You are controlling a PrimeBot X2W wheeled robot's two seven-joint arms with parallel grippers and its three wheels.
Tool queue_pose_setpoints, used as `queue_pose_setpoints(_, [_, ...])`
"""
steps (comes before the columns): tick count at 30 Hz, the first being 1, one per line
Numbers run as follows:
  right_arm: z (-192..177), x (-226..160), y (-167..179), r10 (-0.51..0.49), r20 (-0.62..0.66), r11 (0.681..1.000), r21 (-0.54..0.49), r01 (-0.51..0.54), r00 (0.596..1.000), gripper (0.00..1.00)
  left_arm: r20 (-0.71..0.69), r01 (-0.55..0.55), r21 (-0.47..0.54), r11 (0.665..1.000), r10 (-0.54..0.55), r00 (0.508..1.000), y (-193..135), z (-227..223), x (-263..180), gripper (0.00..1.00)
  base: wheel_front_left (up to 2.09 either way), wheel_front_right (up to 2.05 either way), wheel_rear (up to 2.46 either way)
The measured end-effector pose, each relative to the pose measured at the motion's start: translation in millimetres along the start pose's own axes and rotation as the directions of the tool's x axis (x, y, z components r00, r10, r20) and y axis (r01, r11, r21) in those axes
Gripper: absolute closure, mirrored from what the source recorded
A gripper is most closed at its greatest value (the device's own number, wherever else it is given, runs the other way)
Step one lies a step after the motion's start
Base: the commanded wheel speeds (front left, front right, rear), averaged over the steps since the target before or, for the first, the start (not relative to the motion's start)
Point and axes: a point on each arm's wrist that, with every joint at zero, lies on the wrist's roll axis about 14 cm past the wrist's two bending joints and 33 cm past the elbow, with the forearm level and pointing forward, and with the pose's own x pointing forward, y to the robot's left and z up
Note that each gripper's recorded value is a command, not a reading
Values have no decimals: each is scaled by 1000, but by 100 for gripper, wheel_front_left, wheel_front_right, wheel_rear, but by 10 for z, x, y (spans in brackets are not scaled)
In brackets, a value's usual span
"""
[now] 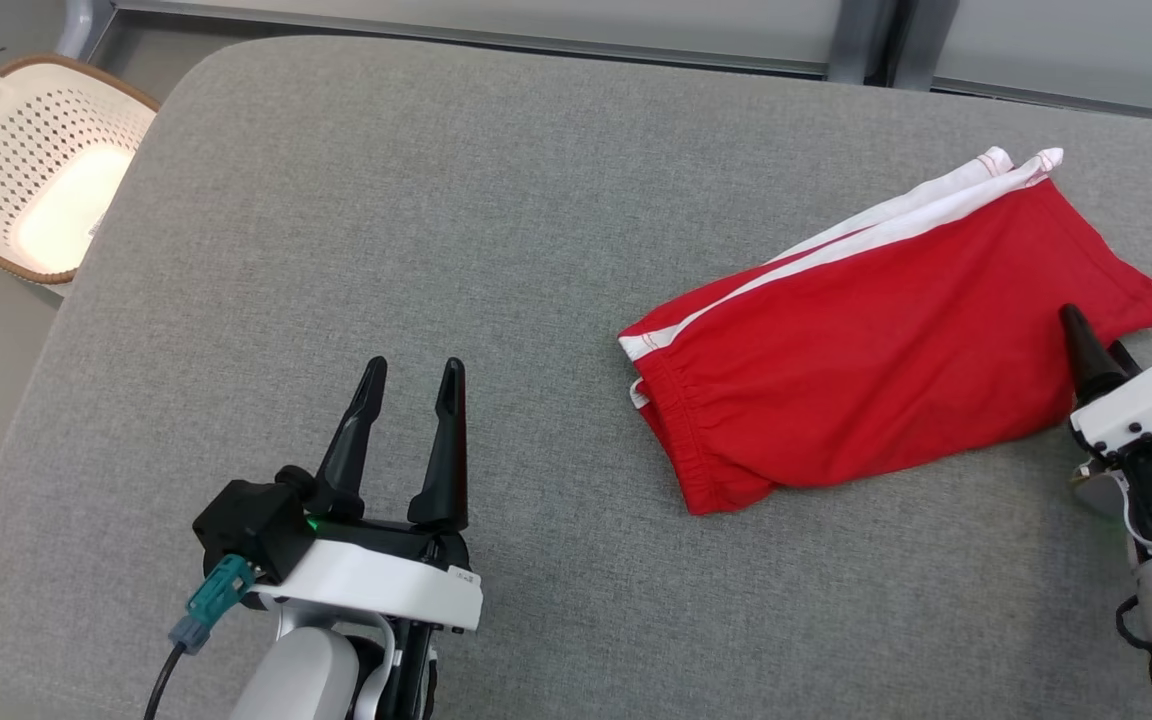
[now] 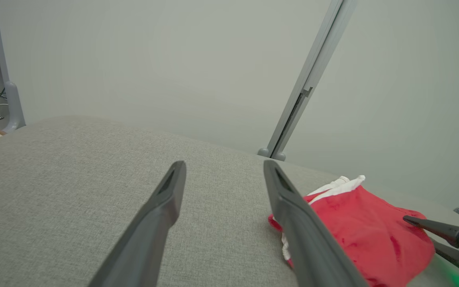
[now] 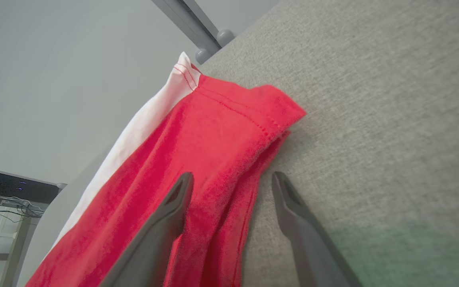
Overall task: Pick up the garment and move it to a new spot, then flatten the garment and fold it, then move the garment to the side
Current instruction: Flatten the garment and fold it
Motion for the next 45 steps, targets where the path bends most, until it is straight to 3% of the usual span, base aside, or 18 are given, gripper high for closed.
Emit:
queue_pose_setpoints(17, [44, 497, 173, -1, -122, 998, -63, -7, 992, 0, -36, -43, 2, 999, 43, 998, 111, -100, 24, 0, 0, 0, 0])
queue_pose_setpoints(18, [49, 515, 190, 0, -123, 998, -65, -8, 992, 57, -36, -46, 3, 999, 46, 998, 119, -97, 24, 0, 0, 0, 0])
queue_pose_setpoints(19, [58, 528, 215, 3, -120, 997, -73, -12, 993, 100, -36, -48, 3, 999, 48, 998, 125, -98, 22, 0, 0, 0, 0])
queue_pose_setpoints(26, [127, 470, 296, 30, -25, 994, -103, -32, 999, 100, -30, -54, 1, 999, 54, 998, 126, -74, 14, 0, 0, 0, 0])
queue_pose_setpoints(33, [239, 176, 252, 52, 103, 998, -51, -47, 993, 100, -15, -26, 0, 1000, 26, 1000, 45, -36, 23, 0, 0, 0, 0])
queue_pose_setpoints(41, [374, -400, -57, 15, 268, 1000, -9, -13, 963, 100, -13, 54, -5, 999, -54, 998, -200, -50, 32, 0, 0, 0, 0])
queue_pose_setpoints(45, [368, -763, -384, -58, 339, 998, 18, 55, 939, 100, -8, 100, -7, 995, -100, 995, -338, -42, 33, 0, 0, 0, 0])
